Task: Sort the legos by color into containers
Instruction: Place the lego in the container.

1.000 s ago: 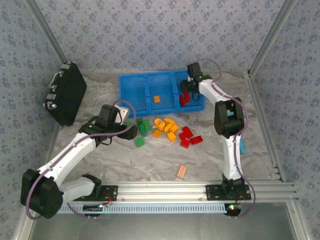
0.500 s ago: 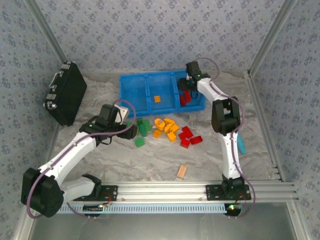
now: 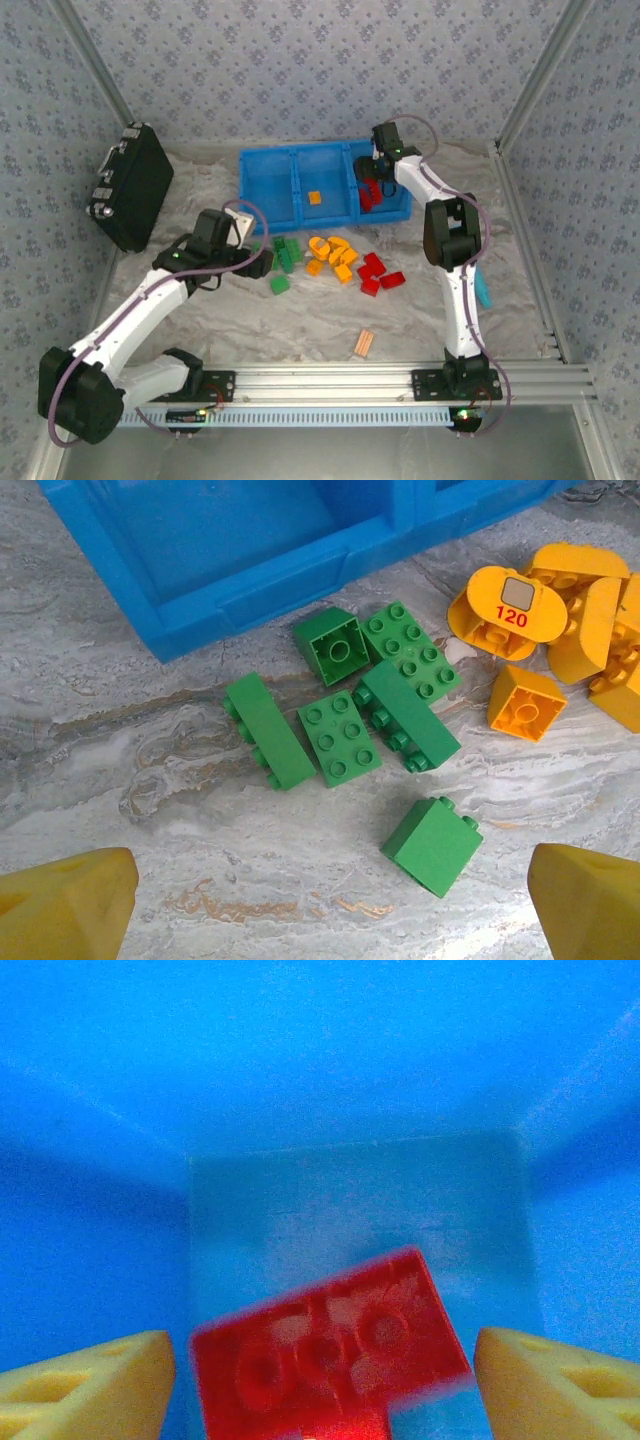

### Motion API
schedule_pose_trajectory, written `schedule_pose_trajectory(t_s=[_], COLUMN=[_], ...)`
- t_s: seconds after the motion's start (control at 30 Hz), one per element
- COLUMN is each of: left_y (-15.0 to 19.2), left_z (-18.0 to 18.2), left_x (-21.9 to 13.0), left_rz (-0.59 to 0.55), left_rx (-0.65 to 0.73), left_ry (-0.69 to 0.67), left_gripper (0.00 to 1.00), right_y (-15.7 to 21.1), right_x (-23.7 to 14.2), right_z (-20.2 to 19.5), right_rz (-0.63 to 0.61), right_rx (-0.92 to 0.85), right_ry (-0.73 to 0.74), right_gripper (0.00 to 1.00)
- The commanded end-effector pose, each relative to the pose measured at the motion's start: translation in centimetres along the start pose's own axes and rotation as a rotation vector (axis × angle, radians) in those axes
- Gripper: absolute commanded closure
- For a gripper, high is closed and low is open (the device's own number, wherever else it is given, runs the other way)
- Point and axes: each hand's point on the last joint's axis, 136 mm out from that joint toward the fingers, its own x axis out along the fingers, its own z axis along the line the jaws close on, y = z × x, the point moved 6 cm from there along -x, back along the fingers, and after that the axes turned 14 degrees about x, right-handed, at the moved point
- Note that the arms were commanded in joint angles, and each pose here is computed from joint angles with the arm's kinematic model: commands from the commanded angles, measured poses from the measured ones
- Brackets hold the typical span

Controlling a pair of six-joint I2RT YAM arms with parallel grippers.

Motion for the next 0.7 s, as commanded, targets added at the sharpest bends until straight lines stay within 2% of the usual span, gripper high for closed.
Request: schedule_pose_trajectory(t_s=[0.0, 0.27, 0.6, 0.67], left_y=[-0.3, -0.4, -0.3, -0.4], left_z=[0.2, 0.2, 0.0, 0.0], left_x=[-0.9, -0.9, -1.0, -1.1], left_rz=[-0.019, -0.025, -0.037, -0.046], left_rx=[0.014, 0.016, 0.011, 0.009], left_ry=[-0.010, -0.009, 0.005, 0.007], left_gripper=[0.00, 0.00, 0.00, 0.00], right_y=[-1.5, -1.9, -1.7, -1.4], right_x=[-2.8, -3.6, -5.9, -6.3], right_z=[1.3, 1.5, 1.6, 1.7], right_rz=[-0.052, -0.067, -0.079, -0.076], right_rx=[0.019, 0.013, 0.001, -0.005], right_ry=[-0.033, -0.023, -0.028, -0.027], right_gripper=[0.18, 0.20, 0.51, 0.54])
